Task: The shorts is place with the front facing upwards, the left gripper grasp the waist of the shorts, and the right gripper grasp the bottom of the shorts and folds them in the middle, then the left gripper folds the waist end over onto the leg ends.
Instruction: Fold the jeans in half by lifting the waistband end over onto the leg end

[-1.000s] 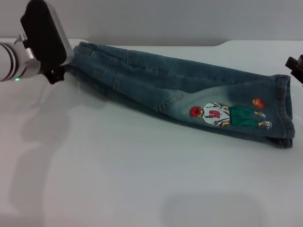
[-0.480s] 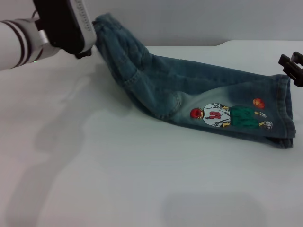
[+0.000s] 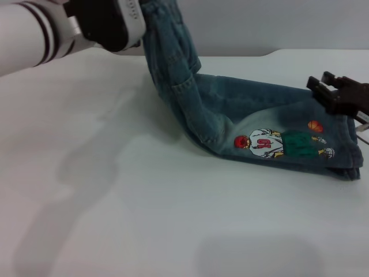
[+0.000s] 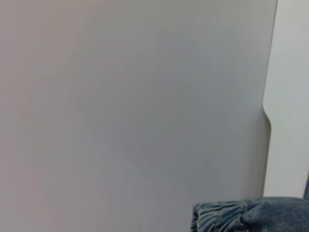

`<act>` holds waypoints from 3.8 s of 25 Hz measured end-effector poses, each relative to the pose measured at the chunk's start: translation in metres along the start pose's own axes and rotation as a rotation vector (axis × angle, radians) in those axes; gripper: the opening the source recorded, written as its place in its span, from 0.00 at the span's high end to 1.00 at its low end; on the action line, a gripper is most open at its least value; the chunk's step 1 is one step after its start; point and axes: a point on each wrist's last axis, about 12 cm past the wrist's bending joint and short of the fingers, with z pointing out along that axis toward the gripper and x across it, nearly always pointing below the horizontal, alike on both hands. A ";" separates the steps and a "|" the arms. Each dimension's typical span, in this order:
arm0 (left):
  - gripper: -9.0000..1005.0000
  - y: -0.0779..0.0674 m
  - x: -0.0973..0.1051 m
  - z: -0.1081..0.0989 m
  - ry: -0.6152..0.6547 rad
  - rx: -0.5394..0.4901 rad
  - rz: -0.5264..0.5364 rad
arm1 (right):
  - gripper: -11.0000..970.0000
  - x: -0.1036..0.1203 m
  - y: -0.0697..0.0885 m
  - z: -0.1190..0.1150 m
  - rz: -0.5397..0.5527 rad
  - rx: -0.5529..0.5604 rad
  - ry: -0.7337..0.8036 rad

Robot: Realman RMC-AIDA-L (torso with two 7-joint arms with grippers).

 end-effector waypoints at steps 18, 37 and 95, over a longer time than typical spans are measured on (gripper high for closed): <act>0.88 0.016 -0.048 0.005 -0.113 -0.023 0.031 | 0.60 -0.001 0.034 0.033 -0.022 -0.156 0.051; 0.88 0.020 -0.077 0.002 -0.182 -0.028 0.063 | 0.60 -0.009 0.057 0.054 -0.014 -0.272 0.088; 0.87 -0.019 -0.076 -0.003 -0.219 -0.017 0.084 | 0.60 -0.017 -0.001 -0.024 0.134 -0.051 -0.134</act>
